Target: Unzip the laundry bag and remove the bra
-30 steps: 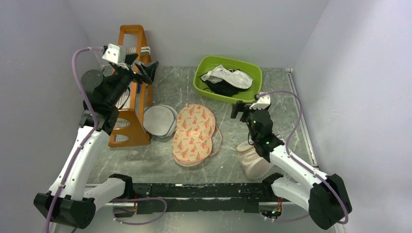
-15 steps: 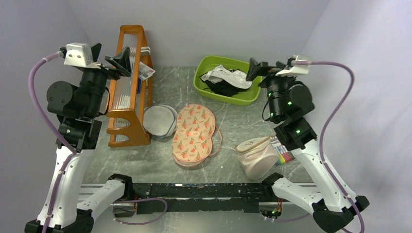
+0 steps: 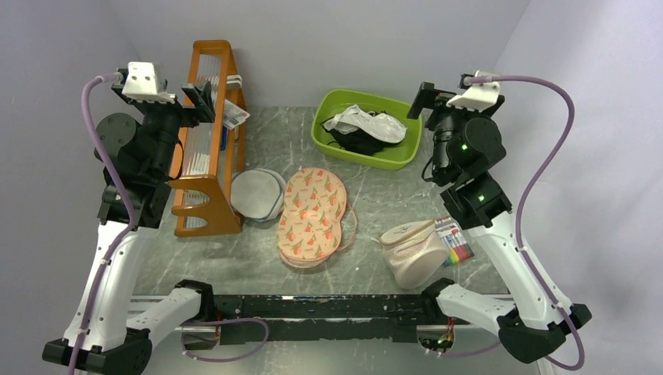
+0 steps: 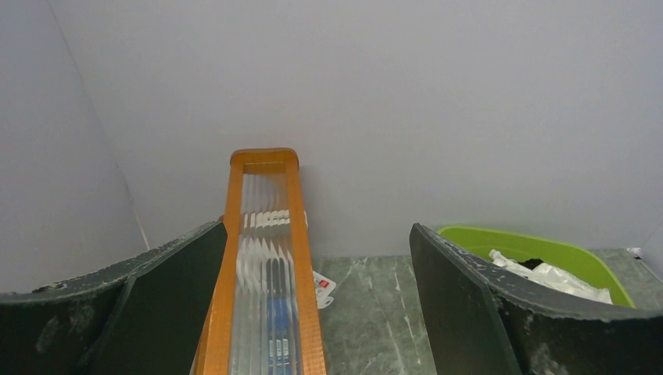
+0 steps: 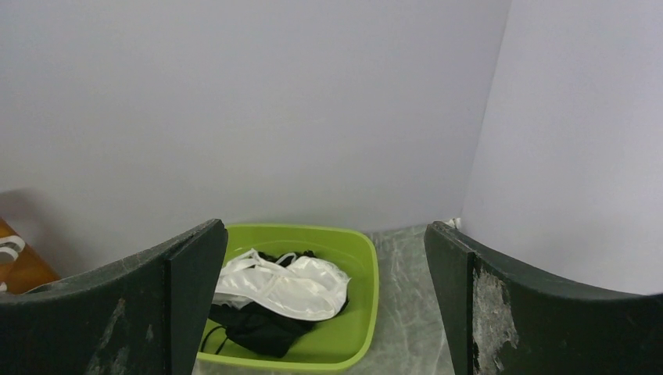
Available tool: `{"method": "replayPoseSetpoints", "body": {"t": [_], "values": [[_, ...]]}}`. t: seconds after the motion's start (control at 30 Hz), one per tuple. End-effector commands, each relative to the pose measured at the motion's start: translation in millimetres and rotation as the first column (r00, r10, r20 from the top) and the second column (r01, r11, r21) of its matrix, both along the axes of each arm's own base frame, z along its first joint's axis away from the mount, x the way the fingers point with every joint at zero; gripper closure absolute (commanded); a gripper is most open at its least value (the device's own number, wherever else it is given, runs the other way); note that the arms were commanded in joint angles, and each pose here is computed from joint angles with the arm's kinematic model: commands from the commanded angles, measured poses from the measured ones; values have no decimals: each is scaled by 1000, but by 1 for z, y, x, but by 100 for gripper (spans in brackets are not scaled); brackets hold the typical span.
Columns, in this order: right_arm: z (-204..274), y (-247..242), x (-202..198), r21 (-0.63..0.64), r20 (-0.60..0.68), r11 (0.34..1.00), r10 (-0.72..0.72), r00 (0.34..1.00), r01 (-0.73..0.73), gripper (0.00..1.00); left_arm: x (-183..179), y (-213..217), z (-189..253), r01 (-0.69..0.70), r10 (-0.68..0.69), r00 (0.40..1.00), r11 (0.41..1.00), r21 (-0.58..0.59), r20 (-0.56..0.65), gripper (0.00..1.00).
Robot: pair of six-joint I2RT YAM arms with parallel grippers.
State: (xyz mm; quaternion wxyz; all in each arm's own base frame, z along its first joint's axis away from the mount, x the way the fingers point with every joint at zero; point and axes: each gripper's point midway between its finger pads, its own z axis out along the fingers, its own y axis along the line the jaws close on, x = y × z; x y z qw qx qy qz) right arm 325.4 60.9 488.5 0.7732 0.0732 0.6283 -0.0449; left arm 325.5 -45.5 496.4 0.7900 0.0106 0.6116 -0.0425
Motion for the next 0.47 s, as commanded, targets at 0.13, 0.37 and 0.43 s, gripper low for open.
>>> {"method": "replayPoseSetpoints", "body": {"t": [0.13, 0.37, 0.43], "values": [[18, -16, -18, 69, 65, 997, -40, 997, 35, 0, -6, 8, 18, -28, 28, 999, 1000, 2, 47, 0], [18, -13, -27, 48, 105, 999, 13, 994, -19, 0, -5, 6, 20, -22, 22, 998, 1000, -3, 50, 1], [18, -14, -29, 69, 105, 997, 14, 994, -21, 0, -6, 6, 21, -17, 17, 998, 1000, -9, 58, 1]]}}
